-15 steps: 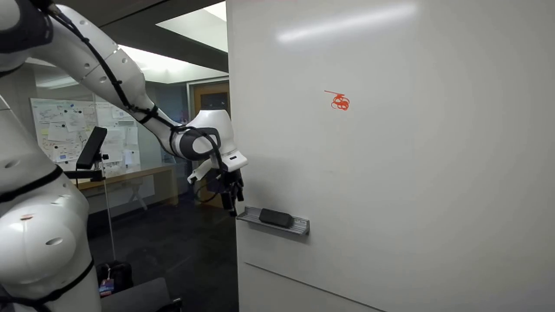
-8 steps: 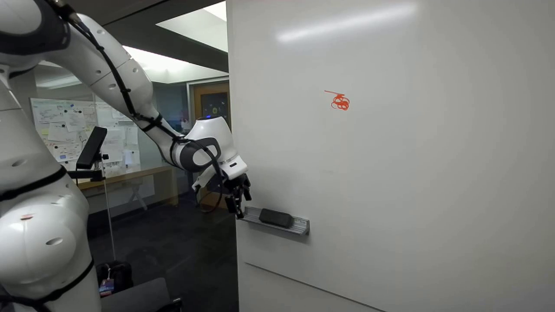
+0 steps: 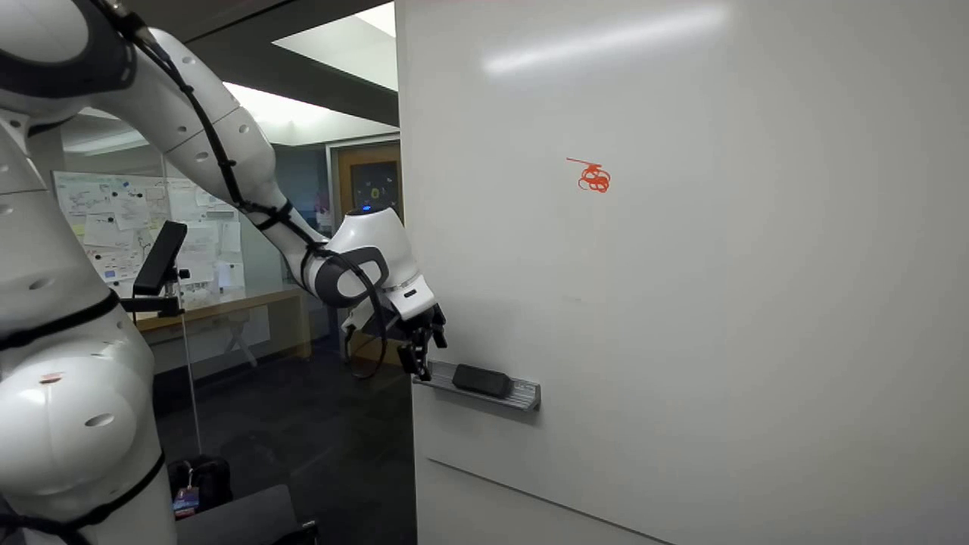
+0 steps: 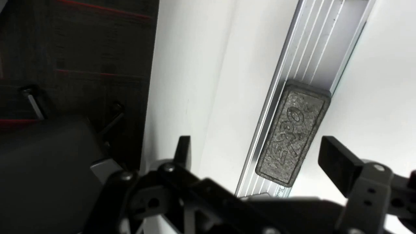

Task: Take the eraser and rub off the contents on the whiteboard

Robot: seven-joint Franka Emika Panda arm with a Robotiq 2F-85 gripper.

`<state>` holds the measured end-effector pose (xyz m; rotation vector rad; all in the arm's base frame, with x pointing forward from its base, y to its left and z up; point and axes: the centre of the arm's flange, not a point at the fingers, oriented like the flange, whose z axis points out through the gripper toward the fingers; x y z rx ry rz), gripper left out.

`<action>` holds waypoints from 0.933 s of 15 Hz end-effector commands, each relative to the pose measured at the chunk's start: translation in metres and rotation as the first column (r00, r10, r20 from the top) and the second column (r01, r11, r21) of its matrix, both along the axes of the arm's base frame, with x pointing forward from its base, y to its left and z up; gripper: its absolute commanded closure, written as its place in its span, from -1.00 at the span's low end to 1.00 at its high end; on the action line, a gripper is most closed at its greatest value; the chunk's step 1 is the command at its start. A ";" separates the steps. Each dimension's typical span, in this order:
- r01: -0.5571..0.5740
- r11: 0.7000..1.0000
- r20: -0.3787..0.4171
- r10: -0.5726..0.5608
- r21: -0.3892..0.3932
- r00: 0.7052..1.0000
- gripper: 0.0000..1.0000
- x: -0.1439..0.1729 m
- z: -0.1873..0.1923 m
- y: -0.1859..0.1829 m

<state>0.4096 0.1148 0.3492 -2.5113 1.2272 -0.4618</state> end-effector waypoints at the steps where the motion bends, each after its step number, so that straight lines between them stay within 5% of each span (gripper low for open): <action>1: 0.087 0.990 0.042 -0.093 0.109 0.995 -1.00 0.006 -0.022 -0.004; 6: 0.129 0.967 0.129 -0.160 0.218 0.979 -1.00 0.003 -0.036 0.000; 14: 0.138 0.965 0.184 -0.181 0.223 0.966 -1.00 0.006 -0.043 -0.001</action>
